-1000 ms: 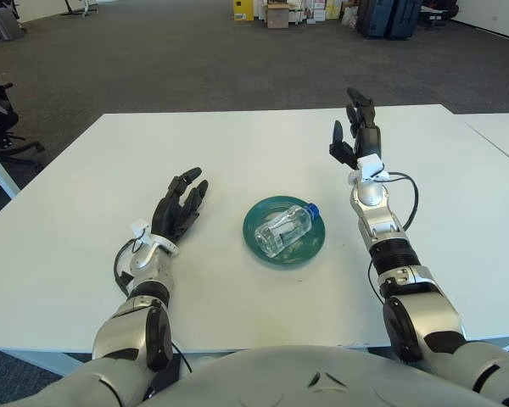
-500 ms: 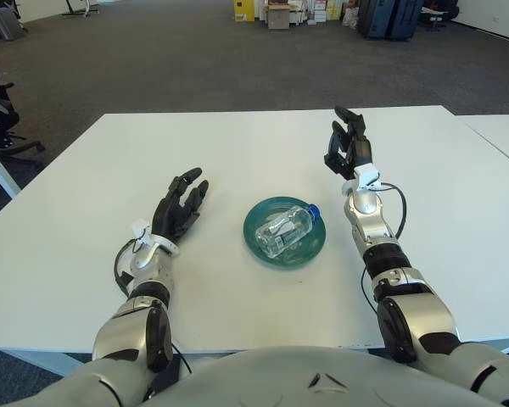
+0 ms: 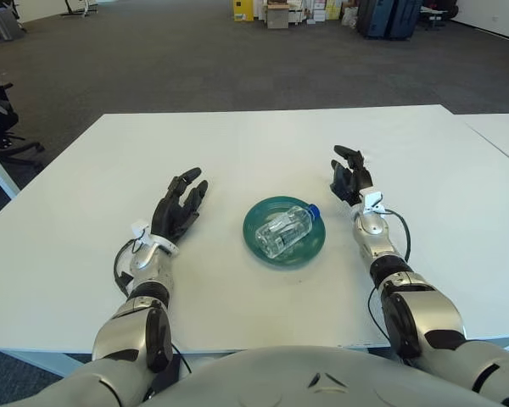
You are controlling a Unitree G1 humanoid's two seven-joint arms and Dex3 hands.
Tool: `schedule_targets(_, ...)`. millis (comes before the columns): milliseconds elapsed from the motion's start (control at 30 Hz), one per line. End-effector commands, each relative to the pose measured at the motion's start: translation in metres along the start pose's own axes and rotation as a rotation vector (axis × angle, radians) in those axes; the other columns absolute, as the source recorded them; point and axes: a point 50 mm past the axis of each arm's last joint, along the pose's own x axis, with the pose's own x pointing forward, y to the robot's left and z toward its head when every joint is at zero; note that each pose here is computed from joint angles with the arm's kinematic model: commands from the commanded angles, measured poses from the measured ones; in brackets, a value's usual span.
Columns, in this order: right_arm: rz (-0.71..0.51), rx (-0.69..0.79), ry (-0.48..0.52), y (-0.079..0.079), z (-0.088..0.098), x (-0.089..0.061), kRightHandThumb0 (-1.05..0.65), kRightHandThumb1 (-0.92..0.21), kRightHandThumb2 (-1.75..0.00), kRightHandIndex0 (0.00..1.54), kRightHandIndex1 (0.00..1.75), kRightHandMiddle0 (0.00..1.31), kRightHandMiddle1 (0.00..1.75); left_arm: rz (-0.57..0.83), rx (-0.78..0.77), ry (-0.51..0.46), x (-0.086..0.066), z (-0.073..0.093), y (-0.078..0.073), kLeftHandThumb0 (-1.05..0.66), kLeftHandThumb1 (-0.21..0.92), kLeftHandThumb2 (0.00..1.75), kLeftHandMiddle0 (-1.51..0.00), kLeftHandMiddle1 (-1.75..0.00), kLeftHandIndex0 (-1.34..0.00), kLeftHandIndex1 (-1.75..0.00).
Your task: Put the bottle into the plate.
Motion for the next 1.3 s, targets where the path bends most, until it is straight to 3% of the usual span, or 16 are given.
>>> schedule_targets(0, 0.013, 0.018, -0.005, 0.002, 0.003, 0.005, -0.67, -0.92, -0.96, 0.43, 0.03, 0.0, 0.84, 0.036, -0.047, 0.071, -0.014, -0.016, 0.002, -0.56, 0.92, 0.53, -0.56, -0.01, -0.06, -0.89)
schedule_targets(600, -0.005, 0.089, 0.086, 0.0, -0.018, -0.01, -0.67, -0.92, -0.96, 0.4, 0.01, 0.0, 0.8, 0.04, -0.03, 0.074, -0.012, -0.013, 0.004, -0.58, 0.92, 0.52, -0.58, -0.02, -0.07, -0.9)
schedule_targets(1267, -0.038, 0.143, 0.108, -0.01, -0.024, -0.015, -0.72, -0.92, -0.95, 0.4, 0.01, 0.0, 0.79, 0.037, -0.029, 0.07, -0.008, -0.01, 0.005, -0.57, 0.92, 0.55, -0.55, -0.01, -0.05, -0.9)
